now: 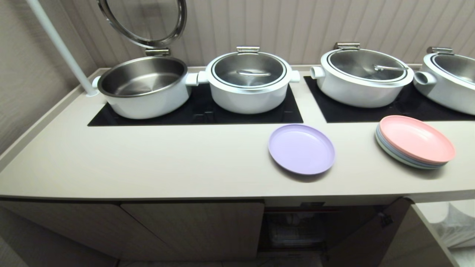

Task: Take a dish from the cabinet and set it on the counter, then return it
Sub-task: Pick up the plate from the table

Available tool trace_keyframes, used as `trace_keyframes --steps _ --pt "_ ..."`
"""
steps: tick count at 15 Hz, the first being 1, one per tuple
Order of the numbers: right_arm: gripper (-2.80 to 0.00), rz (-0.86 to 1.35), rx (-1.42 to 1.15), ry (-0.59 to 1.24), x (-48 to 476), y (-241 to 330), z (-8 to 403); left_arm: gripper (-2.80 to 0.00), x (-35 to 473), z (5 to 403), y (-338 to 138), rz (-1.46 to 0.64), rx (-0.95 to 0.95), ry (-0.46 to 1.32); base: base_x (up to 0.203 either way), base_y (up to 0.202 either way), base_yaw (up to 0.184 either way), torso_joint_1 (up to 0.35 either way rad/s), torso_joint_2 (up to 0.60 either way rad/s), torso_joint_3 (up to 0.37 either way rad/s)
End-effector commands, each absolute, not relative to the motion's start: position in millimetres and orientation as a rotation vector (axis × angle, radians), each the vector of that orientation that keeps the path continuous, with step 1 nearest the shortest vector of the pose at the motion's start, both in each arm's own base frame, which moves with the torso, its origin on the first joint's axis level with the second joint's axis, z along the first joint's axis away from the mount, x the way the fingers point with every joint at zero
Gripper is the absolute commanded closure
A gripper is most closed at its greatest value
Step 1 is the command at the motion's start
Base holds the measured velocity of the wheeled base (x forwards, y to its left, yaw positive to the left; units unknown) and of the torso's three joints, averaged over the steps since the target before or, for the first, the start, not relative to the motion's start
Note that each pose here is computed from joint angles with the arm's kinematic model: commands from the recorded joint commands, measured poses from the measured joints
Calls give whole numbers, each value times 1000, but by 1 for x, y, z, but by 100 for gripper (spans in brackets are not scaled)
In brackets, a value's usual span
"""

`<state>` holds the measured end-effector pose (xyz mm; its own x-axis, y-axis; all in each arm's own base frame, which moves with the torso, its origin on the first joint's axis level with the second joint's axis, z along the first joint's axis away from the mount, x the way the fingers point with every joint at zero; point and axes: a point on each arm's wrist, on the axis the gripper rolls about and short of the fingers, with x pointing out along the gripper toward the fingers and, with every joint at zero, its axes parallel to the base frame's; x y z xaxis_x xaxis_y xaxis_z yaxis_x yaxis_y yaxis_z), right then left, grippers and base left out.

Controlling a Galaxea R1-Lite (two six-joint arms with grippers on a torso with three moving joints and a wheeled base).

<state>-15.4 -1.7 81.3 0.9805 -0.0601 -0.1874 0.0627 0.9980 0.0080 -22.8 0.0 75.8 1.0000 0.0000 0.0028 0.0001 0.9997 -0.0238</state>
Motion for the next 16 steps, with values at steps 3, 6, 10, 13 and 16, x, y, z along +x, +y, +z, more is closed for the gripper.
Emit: trace_keyframes --steps 3,6,10,13,16 --pt "0 -65 25 11 -24 -1 77 0 -23 76 0 0 -25 -3 0 0 0 0 0 0" --pt "0 -66 22 13 -24 -1 77 0 -23 76 0 0 -25 -3 0 0 0 0 0 0" --pt "0 -65 21 16 -24 -1 77 0 -23 76 0 0 -25 -3 0 0 0 0 0 0" --pt "0 -65 22 18 -24 -1 77 0 -23 76 0 0 -25 -3 0 0 0 0 0 0" --pt "0 -65 22 18 -24 -1 77 0 -23 76 0 0 -23 -3 0 0 0 0 0 0"
